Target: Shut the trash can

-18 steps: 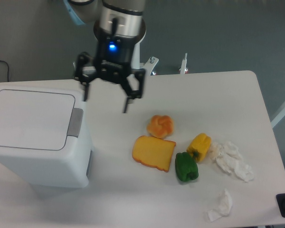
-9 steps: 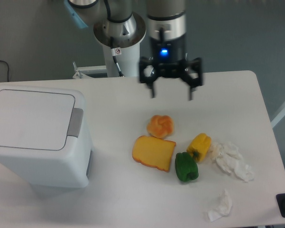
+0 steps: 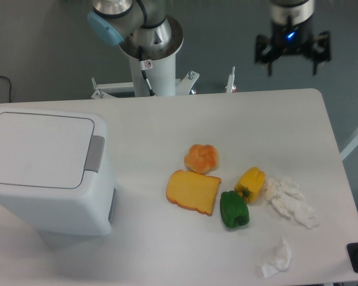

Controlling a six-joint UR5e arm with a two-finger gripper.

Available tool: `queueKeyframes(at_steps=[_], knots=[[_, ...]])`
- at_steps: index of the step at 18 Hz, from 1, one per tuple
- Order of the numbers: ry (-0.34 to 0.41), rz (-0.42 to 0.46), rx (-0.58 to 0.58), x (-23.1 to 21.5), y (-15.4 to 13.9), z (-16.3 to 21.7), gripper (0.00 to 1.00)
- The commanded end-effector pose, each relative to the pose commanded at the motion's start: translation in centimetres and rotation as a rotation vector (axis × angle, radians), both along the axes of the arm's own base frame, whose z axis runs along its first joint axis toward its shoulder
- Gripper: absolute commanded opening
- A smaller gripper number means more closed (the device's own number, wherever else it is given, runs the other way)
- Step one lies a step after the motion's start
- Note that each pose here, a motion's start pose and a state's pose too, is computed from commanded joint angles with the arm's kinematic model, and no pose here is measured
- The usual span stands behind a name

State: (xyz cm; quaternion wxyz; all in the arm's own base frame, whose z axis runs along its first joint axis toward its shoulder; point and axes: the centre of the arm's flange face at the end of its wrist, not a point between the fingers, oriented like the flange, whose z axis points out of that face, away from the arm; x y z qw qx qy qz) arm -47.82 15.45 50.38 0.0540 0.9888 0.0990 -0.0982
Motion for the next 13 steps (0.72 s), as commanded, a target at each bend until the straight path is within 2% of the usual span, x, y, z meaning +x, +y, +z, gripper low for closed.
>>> queueKeyframes(at_steps=[2, 5, 8, 10, 13], knots=[[-0.018, 0.009, -0.013, 0.4, -5.0, 0.7, 1.0], [-0.047, 0.011, -0.014, 1.4, -10.8, 1.3, 1.0], [-0.088, 0.065, -0.004, 2.2, -15.8, 1.6, 1.0], [-0.114, 0.107, 0.028, 2.6, -19.7, 1.1, 1.0], [-0.124, 0.103, 0.097, 3.3, -24.4, 0.4, 1.0]])
